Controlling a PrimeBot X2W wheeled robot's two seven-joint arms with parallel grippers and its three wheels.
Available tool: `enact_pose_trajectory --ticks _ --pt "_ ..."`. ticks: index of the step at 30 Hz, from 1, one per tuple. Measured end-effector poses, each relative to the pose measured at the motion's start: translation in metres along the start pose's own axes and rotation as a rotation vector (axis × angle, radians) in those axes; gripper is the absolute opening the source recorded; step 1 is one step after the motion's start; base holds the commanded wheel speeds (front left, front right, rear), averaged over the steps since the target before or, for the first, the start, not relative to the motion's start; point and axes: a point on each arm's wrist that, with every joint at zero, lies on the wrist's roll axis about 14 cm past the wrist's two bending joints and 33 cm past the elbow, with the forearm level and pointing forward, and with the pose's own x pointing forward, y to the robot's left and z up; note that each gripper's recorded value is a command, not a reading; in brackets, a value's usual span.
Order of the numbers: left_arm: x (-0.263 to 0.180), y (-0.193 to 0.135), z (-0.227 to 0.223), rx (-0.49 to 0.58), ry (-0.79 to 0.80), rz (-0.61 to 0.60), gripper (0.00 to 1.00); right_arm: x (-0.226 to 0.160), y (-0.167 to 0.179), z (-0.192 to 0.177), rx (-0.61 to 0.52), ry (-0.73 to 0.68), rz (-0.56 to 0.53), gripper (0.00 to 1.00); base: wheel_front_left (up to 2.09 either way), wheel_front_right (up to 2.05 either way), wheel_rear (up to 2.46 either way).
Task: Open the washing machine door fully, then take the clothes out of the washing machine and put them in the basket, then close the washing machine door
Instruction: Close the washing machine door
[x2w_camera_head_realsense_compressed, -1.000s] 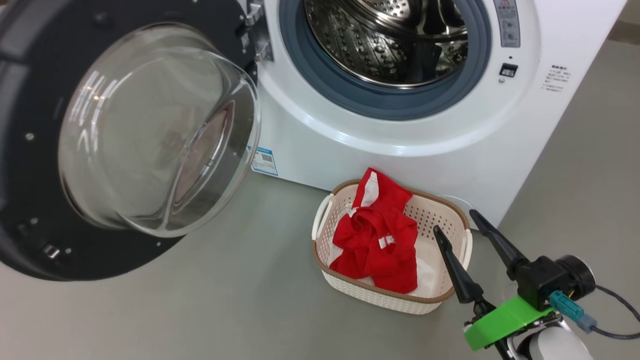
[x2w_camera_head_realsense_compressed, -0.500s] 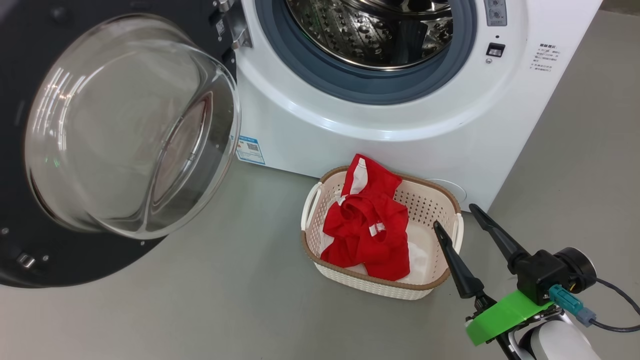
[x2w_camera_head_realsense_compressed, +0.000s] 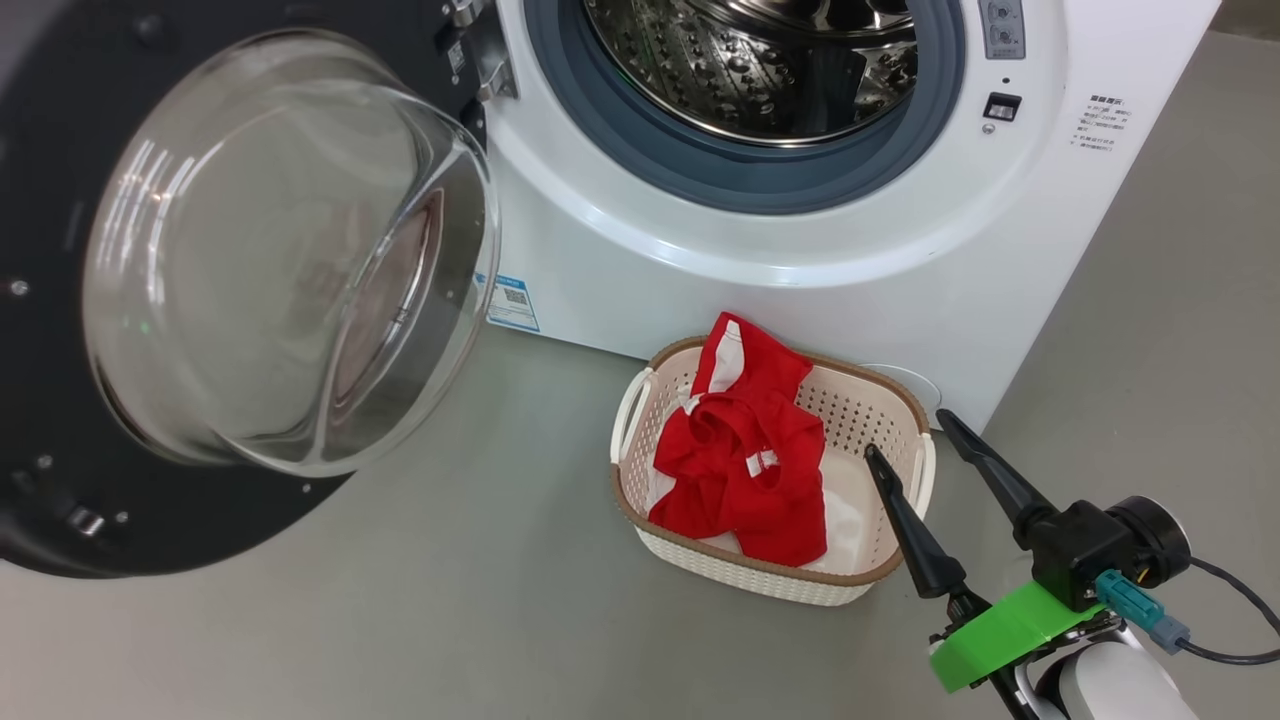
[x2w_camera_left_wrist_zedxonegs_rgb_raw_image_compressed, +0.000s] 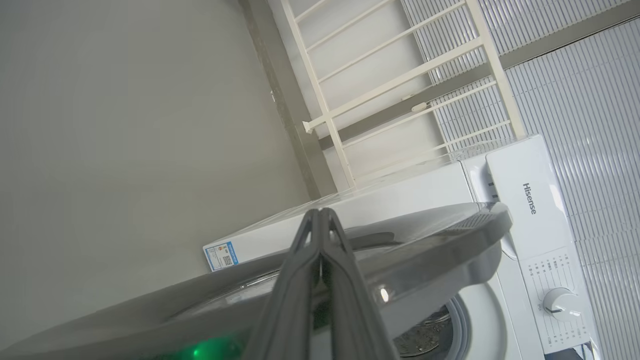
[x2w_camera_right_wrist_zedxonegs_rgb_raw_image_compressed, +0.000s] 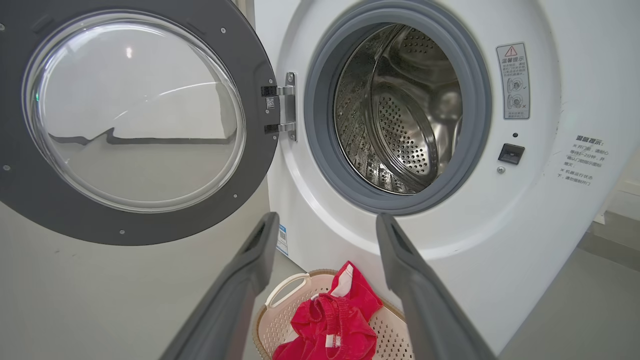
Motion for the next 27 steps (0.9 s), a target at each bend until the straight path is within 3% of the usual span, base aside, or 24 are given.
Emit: enact_pose_trajectory --ticks 4,27 --pt "-0.004 -0.007 -0.009 -0.056 0.046 -0.058 0.00 0.000 0.003 0.001 0.002 -0.004 0.005 1.00 0.00 0.00 0.00" --pt "-0.027 -0.045 -0.099 -0.123 0.302 -0.232 0.00 -0.010 -0.006 0.010 0.011 -0.025 -0.046 1.00 0.00 0.00 0.00"
